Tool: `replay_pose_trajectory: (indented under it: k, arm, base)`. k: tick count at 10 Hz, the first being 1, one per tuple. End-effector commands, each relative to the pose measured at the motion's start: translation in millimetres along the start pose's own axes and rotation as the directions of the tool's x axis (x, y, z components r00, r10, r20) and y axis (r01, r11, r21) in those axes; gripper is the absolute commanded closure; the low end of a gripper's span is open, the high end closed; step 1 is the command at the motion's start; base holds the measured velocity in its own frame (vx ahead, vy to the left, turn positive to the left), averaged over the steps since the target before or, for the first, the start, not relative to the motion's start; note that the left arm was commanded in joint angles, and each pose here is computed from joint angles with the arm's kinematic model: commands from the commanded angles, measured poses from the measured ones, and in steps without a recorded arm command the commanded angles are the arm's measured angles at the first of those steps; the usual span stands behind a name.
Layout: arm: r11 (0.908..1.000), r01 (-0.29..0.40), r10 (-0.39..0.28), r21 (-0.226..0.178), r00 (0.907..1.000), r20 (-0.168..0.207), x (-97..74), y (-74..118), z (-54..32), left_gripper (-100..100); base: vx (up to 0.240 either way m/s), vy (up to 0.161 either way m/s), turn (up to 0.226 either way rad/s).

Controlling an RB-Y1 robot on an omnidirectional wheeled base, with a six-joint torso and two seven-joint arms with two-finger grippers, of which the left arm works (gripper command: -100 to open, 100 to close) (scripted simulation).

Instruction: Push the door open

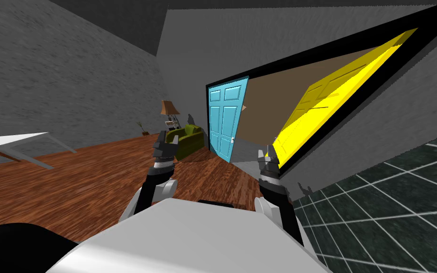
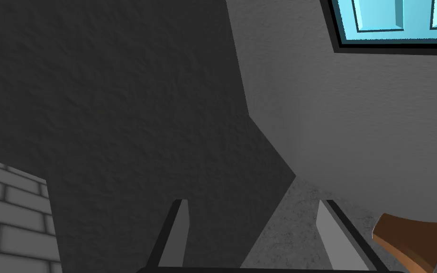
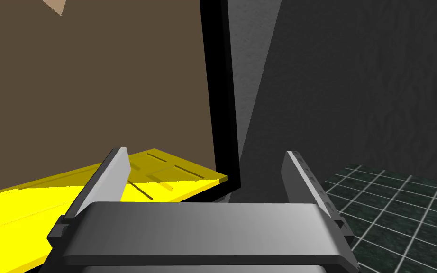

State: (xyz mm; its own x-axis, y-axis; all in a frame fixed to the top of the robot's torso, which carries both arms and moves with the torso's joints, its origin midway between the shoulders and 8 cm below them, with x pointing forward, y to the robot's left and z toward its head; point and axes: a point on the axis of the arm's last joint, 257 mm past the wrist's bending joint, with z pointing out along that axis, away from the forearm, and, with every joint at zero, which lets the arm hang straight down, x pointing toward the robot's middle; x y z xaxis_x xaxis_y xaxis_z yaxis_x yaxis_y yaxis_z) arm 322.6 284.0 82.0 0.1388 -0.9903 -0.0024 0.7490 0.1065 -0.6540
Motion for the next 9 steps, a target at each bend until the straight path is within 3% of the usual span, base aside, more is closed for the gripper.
replay_pose_trajectory:
  k: [1, 9]
  arm:
    - [0.9999, 0.007, -0.007, -0.015, 0.9999, -0.01, 2.8, 11.6, -1.8, -100]
    - [0.9953, 0.036, -0.04, -0.09, 0.9981, -0.047, 15.1, 66.7, -12.9, -100]
  base:
    - [0.047, -0.023, -0.05]
    - [0.074, -0.018, -0.048]
